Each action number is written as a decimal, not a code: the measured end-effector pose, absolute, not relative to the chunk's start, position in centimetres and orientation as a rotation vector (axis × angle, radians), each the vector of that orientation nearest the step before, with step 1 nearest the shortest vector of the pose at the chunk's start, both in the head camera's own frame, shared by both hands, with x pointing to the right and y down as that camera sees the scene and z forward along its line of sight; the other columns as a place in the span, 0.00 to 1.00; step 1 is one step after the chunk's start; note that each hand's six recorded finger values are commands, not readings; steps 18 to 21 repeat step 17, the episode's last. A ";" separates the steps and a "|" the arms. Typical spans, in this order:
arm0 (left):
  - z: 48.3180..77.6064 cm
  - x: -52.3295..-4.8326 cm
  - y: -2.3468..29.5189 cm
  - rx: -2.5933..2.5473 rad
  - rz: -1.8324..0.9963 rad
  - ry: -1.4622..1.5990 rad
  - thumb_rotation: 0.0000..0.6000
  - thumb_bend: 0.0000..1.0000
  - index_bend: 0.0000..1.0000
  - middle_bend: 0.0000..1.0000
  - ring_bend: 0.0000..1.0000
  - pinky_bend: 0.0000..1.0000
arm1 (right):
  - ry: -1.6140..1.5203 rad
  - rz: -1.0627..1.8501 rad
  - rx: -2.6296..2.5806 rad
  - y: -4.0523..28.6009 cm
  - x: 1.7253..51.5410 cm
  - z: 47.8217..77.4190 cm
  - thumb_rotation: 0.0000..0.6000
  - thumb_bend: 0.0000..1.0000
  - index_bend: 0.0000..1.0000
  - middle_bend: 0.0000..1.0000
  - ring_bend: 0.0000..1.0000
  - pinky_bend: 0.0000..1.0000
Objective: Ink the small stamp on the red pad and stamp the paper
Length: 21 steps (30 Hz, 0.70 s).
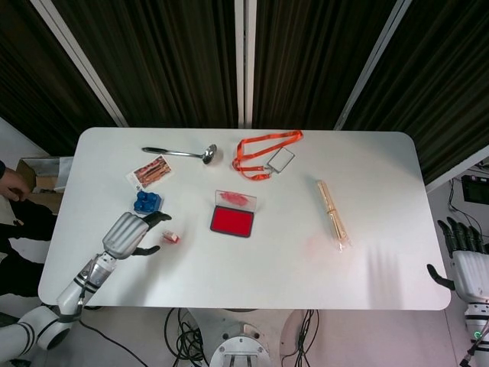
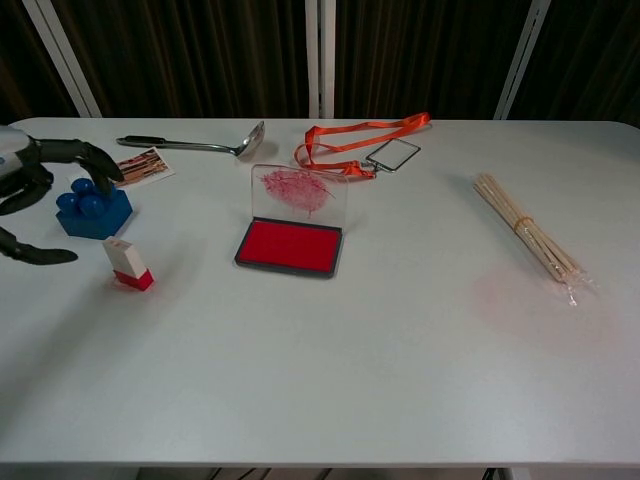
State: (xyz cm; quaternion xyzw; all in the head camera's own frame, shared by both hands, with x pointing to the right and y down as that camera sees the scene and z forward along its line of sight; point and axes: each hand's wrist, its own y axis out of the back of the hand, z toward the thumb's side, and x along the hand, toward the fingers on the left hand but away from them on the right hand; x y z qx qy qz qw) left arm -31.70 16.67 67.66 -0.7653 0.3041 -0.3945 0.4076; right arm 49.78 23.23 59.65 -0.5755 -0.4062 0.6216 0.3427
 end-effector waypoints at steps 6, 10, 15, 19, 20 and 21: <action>61.0 -38.2 18.2 -1.638 -1.149 0.903 0.00 0.07 0.11 0.08 0.06 0.19 | -1.080 1.603 -1.494 23.4 50.0 59.4 1.00 0.17 0.00 0.00 0.00 0.00; 57.1 -44.1 20.8 -1.449 -1.345 0.963 0.00 0.07 0.10 0.07 0.06 0.19 | -1.086 1.594 -1.490 23.5 50.0 59.4 1.00 0.17 0.00 0.00 0.00 0.00; 56.1 -46.4 22.5 -1.439 -1.431 0.986 0.00 0.07 0.10 0.07 0.06 0.19 | -1.069 1.577 -1.520 23.6 49.3 60.0 1.00 0.17 0.00 0.00 0.00 0.00; 56.3 -46.1 22.7 -1.464 -1.422 0.972 0.00 0.07 0.09 0.07 0.06 0.19 | -1.068 1.571 -1.524 23.5 49.1 60.0 1.00 0.17 0.00 0.00 0.00 0.00; 56.3 -46.1 22.7 -1.464 -1.422 0.972 0.00 0.07 0.09 0.07 0.06 0.19 | -1.068 1.571 -1.524 23.5 49.1 60.0 1.00 0.17 0.00 0.00 0.00 0.00; 56.3 -46.1 22.7 -1.464 -1.422 0.972 0.00 0.07 0.09 0.07 0.06 0.19 | -1.068 1.571 -1.524 23.5 49.1 60.0 1.00 0.17 0.00 0.00 0.00 0.00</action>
